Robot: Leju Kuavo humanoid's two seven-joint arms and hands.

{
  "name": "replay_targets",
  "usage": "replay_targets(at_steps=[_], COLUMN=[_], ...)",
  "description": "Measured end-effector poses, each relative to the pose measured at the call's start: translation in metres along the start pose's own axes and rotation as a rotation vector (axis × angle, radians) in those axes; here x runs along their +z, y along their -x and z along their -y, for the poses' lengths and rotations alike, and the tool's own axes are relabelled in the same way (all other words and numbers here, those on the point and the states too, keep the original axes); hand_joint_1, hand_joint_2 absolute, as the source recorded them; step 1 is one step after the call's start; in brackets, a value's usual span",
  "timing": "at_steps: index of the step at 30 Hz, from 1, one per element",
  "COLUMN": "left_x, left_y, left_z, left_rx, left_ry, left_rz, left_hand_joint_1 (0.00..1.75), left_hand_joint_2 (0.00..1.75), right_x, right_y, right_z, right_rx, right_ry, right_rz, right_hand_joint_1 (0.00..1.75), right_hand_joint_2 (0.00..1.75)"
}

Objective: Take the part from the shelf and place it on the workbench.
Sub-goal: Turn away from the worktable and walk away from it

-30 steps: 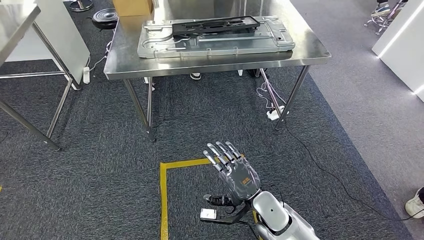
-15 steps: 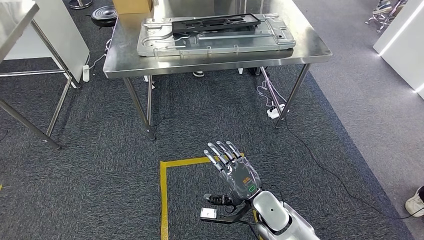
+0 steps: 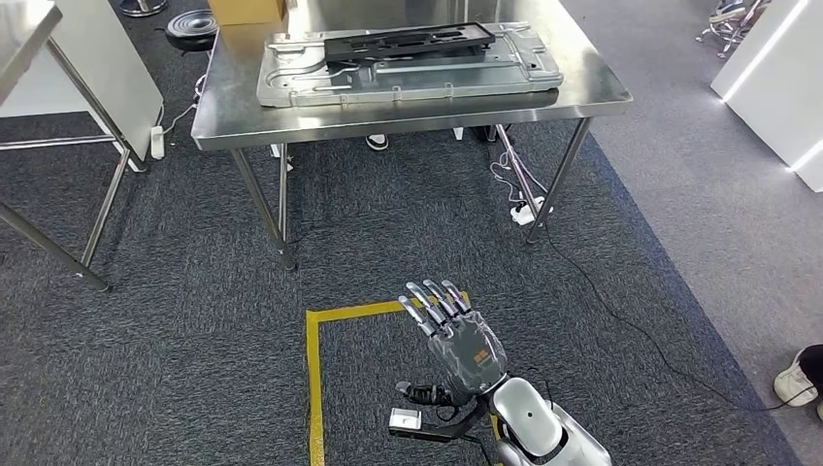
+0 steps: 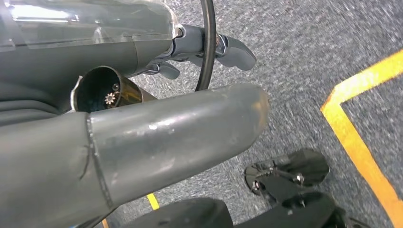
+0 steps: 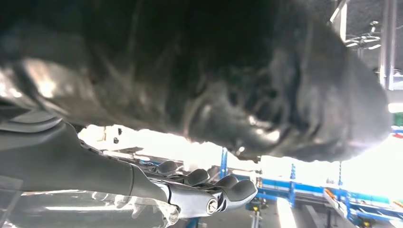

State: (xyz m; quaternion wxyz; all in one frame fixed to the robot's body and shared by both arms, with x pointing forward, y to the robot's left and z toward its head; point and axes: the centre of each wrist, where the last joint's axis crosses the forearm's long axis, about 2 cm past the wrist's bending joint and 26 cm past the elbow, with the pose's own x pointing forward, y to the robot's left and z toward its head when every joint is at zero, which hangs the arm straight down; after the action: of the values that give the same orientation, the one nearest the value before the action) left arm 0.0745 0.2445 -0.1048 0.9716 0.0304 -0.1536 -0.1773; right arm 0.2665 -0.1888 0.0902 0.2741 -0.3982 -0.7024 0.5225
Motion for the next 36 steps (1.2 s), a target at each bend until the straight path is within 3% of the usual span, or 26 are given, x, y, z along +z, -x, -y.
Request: replay_targets(at_steps=[24, 36], left_x=[-0.001, 0.000], left_y=[-0.004, 0.006], left_z=[-0.004, -0.002], left_rx=[-0.005, 0.011], left_ry=[-0.006, -0.012], left_rz=[0.007, -0.005], left_hand_joint_1=[0.00, 0.00], left_hand_joint_2=[0.00, 0.00], right_x=[0.007, 0.018], right_y=[0.000, 0.003], right_z=[0.003, 0.000], right_rx=[-0.005, -0.013], right_ry=[0.013, 0.000], right_rz=[-0.027, -0.066], right_hand_joint_1=[0.00, 0.00], right_hand_joint_2=[0.00, 0.00])
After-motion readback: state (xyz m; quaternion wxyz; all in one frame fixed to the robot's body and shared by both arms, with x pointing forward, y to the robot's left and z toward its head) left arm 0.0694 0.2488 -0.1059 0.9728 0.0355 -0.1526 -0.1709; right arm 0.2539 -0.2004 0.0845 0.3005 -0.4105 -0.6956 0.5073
